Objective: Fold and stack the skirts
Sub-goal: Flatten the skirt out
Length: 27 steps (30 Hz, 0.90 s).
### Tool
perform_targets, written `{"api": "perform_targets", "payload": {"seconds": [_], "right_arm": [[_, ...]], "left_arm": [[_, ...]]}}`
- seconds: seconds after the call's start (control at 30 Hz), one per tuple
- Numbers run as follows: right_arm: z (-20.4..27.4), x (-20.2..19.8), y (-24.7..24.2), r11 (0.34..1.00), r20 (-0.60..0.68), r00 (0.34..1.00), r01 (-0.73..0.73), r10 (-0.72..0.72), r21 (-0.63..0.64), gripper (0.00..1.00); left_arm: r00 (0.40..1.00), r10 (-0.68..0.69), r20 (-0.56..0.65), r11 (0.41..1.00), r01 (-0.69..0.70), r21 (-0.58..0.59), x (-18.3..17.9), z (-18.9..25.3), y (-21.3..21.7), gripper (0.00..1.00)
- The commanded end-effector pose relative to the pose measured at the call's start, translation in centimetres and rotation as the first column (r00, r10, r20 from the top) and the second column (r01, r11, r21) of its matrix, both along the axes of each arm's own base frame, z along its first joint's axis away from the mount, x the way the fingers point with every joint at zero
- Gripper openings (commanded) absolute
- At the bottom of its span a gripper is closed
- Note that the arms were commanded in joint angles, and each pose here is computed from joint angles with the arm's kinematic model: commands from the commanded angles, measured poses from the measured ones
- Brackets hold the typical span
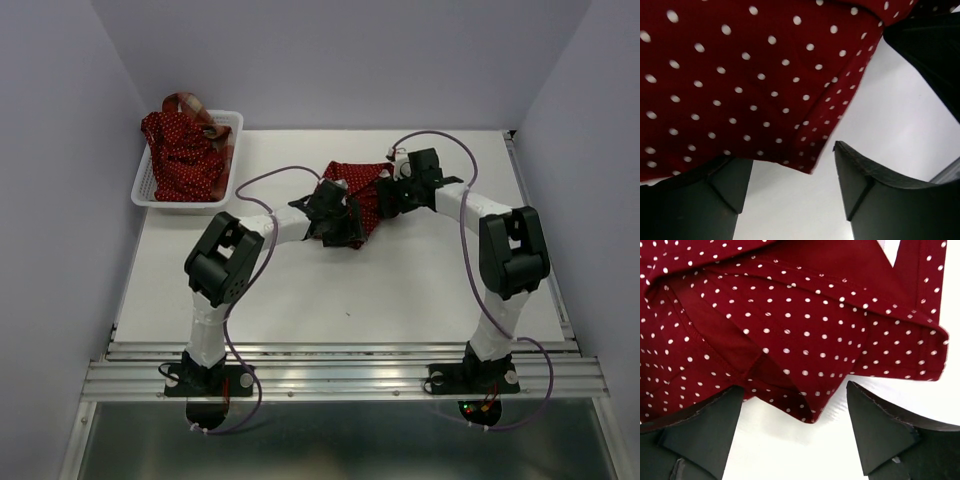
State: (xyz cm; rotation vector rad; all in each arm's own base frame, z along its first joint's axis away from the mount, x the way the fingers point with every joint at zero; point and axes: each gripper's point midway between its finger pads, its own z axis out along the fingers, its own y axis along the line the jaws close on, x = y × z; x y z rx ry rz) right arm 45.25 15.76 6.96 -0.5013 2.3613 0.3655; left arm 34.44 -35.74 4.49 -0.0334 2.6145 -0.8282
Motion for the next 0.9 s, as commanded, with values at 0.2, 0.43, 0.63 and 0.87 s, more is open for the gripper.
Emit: {"api": "perform_targets", "payload": {"seconds": [0.2,0.43,0.63,0.87], "right_arm": [[1.7,3.4,-0.5,0.994,0.081,0.991,0.107,-0.107,-0.001,0.33],[10.4,3.1,-3.0,0.949,0.225,0.922,0.307,-0.314,0.067,0.01],[21.4,2.1,-7.0,0.874,0.352,0.803,0.404,-0.480,0.271,0.01],[31.0,6.7,-2.9,0.901,0.484,0.825,0.067,-0.292,0.429,0.01]], "left_arm": [[0.996,0.074,0.059,0.995,-0.078,0.064,2.2,1.4,0.7,0.00],[0.980,0.067,0.185,0.994,-0.083,0.077,2.1,7.8,2.7,0.00],[0.856,0.158,0.492,0.987,-0.158,-0.042,3.6,21.8,6.8,0.00],[0.703,0.257,0.663,0.963,-0.240,-0.119,12.3,32.2,11.9,0.00]]}}
